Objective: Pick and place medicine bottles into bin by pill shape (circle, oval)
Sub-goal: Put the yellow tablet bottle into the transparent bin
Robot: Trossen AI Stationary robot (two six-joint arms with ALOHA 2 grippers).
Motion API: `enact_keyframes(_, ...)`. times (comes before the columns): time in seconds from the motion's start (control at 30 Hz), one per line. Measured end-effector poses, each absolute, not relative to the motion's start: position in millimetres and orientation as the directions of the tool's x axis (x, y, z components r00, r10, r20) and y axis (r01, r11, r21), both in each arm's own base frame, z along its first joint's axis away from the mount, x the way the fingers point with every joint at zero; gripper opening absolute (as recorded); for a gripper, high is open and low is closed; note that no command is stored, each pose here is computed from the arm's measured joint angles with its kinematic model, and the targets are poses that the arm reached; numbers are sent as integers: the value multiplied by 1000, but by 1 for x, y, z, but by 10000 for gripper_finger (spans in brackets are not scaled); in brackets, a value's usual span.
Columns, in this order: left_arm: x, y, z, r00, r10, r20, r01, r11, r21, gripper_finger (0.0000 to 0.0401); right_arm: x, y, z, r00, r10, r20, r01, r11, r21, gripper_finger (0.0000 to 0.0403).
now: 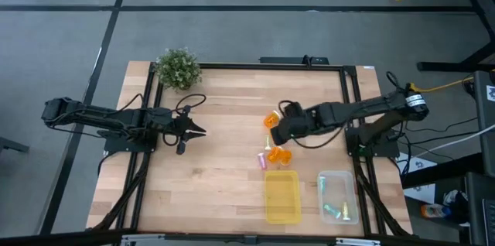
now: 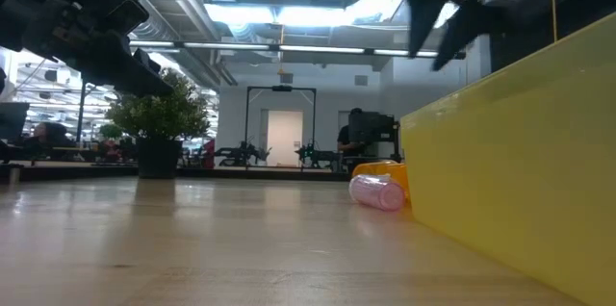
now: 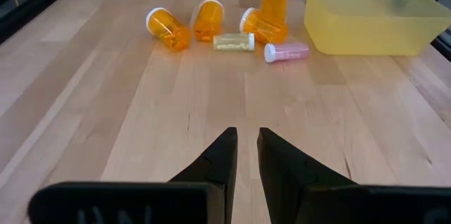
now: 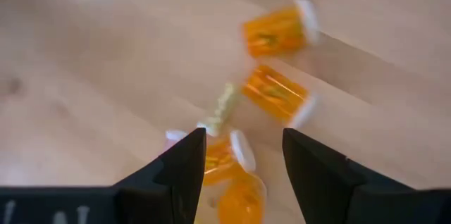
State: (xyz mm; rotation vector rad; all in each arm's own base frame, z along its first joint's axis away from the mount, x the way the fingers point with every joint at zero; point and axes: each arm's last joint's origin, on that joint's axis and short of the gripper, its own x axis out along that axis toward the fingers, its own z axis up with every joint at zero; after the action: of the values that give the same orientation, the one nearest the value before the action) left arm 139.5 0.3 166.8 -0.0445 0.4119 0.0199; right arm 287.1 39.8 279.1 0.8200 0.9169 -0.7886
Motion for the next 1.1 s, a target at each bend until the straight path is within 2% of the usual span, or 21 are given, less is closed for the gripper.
enact_keyframes(0.17,140,0,167,916,10,-401,-30,999,-42,51,312,33,258,397,-140,-907,646,744,168,191)
enact_keyframes(0.3,140,0,167,916,10,-401,-33,998,-51,51,321,34,240,346,-93,-934,550,826,121,191)
enact_keyframes(0.5,140,0,167,916,10,-401,-39,997,-65,51,325,34,224,262,-101,-960,539,841,59,191)
enact_keyframes(0.9,140,0,167,916,10,-401,-39,997,-65,51,329,34,221,285,-96,-954,519,852,69,191)
enact_keyframes(1.1,140,0,167,916,10,-401,-39,997,-65,51,339,37,214,323,-29,-946,693,688,215,191)
